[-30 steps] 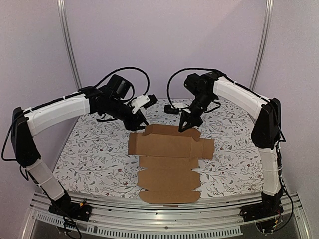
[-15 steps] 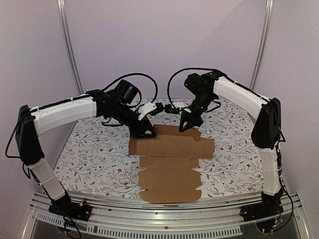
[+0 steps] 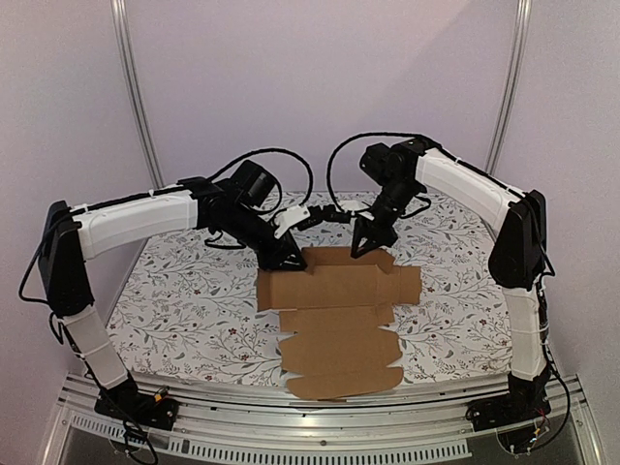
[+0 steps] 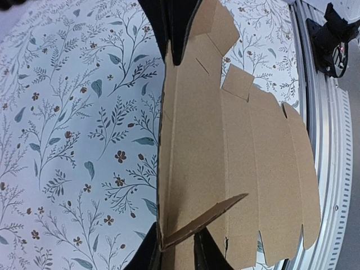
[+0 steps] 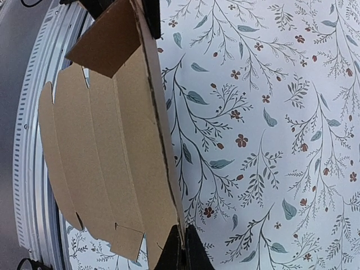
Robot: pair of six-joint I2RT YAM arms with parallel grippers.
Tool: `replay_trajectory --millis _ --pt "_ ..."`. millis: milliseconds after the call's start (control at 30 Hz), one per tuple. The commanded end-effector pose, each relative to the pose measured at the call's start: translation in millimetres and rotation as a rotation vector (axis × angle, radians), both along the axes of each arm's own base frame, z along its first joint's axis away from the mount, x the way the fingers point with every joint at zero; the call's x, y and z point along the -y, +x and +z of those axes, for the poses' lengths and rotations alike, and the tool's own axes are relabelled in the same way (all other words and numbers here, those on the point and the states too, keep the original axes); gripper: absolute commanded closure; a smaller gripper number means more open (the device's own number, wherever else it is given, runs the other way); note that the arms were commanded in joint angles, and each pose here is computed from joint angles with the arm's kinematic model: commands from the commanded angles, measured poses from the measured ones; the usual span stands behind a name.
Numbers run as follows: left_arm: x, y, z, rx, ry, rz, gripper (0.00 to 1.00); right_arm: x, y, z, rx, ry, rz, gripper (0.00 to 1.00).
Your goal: Fold the paper box
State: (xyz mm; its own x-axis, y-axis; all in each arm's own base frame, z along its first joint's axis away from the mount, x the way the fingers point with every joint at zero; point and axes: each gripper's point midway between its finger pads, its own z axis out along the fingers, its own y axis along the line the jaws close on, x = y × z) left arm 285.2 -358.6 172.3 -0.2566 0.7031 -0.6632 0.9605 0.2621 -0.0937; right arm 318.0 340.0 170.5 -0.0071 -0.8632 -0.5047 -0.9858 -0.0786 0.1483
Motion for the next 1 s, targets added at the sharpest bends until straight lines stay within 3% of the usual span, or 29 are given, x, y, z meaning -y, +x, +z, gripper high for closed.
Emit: replay_trajectory --millis 0,233,500,800,900,967 --pt "18 5 8 0.035 -0.066 -0.014 0.78 17 -49 12 -0.204 -0.054 0.033 1.0" --pt "26 6 19 0.054 -0.128 -0.026 0.79 19 -54 13 -0.219 -0.051 0.056 0.99" --pt "32 -5 23 0.015 -0.169 -0.071 1.0 19 -55 12 -0.225 -0.05 0.061 0.99" --pt "36 -14 20 -0.052 -0.196 -0.095 1.0 19 -55 11 -0.225 -0.057 0.055 0.99" --pt "39 -12 20 -0.056 -0.211 -0.078 0.91 19 -55 10 -0.228 -0.058 0.053 0.99" --pt "41 -12 21 -0.057 -0.222 -0.084 0.99 20 -54 9 -0.229 -0.063 0.05 0.99"
